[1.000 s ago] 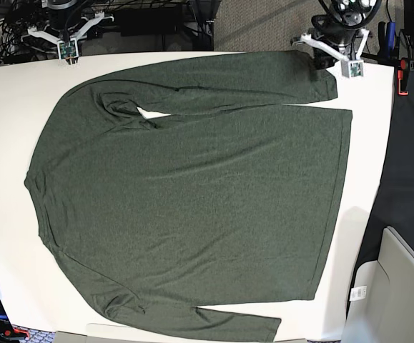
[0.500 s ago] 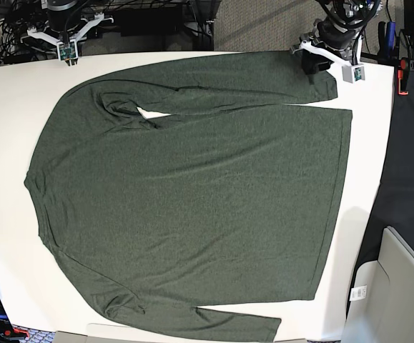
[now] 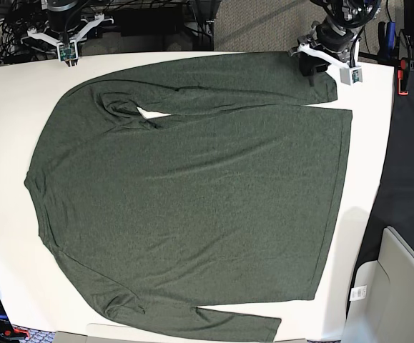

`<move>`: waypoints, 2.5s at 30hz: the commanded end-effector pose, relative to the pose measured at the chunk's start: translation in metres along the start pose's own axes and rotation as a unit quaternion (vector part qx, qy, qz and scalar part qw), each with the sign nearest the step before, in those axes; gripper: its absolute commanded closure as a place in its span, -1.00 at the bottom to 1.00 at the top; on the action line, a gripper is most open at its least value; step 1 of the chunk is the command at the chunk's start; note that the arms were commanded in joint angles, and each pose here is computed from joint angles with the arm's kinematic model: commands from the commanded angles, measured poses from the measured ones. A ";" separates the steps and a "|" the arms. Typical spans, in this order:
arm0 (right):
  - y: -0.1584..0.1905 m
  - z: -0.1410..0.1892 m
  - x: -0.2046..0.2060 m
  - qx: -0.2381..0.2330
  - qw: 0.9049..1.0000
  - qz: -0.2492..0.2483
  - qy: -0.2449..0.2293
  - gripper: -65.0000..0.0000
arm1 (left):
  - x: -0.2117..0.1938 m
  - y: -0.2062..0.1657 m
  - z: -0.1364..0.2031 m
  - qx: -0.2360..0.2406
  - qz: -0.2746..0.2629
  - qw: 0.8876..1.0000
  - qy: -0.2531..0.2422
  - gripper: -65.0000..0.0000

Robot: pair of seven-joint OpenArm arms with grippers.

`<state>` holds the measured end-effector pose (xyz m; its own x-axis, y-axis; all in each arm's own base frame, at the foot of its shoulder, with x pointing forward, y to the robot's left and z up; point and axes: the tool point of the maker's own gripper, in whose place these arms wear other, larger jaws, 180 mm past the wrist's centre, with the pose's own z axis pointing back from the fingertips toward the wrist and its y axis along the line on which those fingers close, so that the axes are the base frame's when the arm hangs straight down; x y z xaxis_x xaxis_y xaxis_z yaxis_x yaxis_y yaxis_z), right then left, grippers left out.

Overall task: Fold the T-shirt properly
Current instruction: 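Move the left gripper down to the shirt's shoulder corner, then move the right gripper to the other shoulder corner and grasp it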

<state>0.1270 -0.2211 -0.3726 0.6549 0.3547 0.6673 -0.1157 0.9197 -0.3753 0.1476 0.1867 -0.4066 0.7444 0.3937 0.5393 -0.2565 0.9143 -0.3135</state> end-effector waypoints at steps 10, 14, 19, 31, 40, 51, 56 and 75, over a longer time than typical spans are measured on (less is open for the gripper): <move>-0.026 0.004 0.008 -0.036 0.999 0.005 -0.016 1.00 | -0.010 0.009 -0.007 0.008 0.010 1.000 0.013 1.00; -0.028 0.004 0.008 -0.039 0.999 0.004 -0.015 0.99 | -0.007 0.009 -0.006 0.009 0.009 1.000 0.009 1.00; -0.030 0.002 0.009 -0.033 0.997 -0.071 -0.019 0.89 | 0.004 0.002 0.000 0.001 -0.001 1.000 -0.007 1.00; -0.048 0.000 0.017 -0.007 0.977 -0.210 -0.038 0.24 | 0.024 -0.014 0.015 -0.016 -0.018 0.999 -0.039 1.00; -0.044 -0.013 0.031 0.014 0.964 -0.261 -0.041 0.24 | 0.031 -0.003 0.018 -0.002 -0.016 0.999 -0.050 1.00; -0.031 -0.046 0.018 0.049 0.933 -0.357 0.003 0.24 | 0.034 0.001 0.019 0.005 -0.015 0.998 -0.055 1.00; -0.028 -0.054 0.010 0.056 0.918 -0.393 0.013 0.24 | 0.033 0.000 0.019 0.003 -0.015 0.998 -0.054 1.00; -0.016 -0.091 0.020 0.071 0.882 -0.465 0.010 0.24 | 0.032 0.001 0.019 0.004 -0.013 0.999 -0.052 1.00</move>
<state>0.2221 -0.2482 -0.3986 0.4720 -0.5612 0.6799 0.3634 0.8265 0.4299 0.1559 0.2012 -0.3830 0.7005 0.3843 0.6014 -0.2563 0.9219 -0.2906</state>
